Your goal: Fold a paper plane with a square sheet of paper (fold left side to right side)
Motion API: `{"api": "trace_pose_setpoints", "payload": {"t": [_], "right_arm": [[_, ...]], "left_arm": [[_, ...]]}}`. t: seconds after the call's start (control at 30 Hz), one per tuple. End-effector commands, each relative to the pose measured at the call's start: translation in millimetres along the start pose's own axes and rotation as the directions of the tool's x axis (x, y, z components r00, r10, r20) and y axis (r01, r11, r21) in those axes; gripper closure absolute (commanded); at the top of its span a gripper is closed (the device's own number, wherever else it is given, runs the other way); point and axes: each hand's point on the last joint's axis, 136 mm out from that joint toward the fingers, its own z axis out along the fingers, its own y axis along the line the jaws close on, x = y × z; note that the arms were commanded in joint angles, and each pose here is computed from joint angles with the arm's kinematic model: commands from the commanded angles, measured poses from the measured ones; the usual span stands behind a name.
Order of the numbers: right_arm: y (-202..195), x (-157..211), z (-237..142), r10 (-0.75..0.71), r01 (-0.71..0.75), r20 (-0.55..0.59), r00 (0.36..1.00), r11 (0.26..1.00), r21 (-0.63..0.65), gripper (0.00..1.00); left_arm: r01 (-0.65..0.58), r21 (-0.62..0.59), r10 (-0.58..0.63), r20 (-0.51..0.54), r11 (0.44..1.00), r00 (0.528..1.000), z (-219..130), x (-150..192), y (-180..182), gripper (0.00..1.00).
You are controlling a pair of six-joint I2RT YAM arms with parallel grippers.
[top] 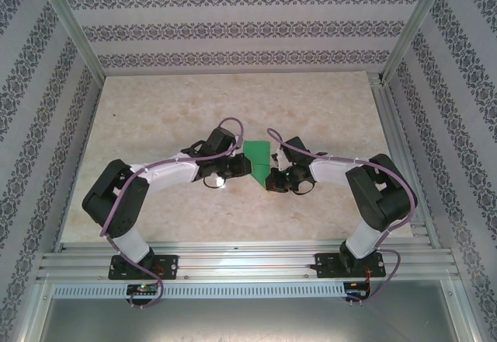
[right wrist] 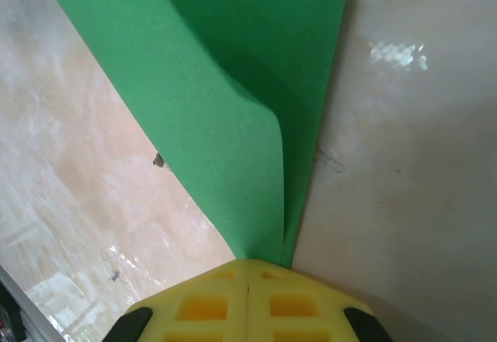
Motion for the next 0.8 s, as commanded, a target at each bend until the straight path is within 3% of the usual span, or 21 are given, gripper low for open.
{"api": "trace_pose_setpoints", "payload": {"t": [0.0,0.37,0.77], "right_arm": [[-44,36,15,0.067,-0.049,-0.109,0.992,0.985,0.167,0.96],[-44,39,16,0.068,-0.045,-0.120,0.990,0.983,0.180,0.96],[-46,40,16,0.063,-0.037,-0.130,0.990,0.980,0.196,0.96]], "left_arm": [[-0.002,0.142,0.003,-0.003,0.990,1.000,17,3,-30,0.85],[0.017,0.079,-0.016,-0.018,0.997,1.000,41,8,-16,0.87],[0.019,0.098,-0.014,-0.052,0.995,0.999,58,16,-24,0.87]]}}
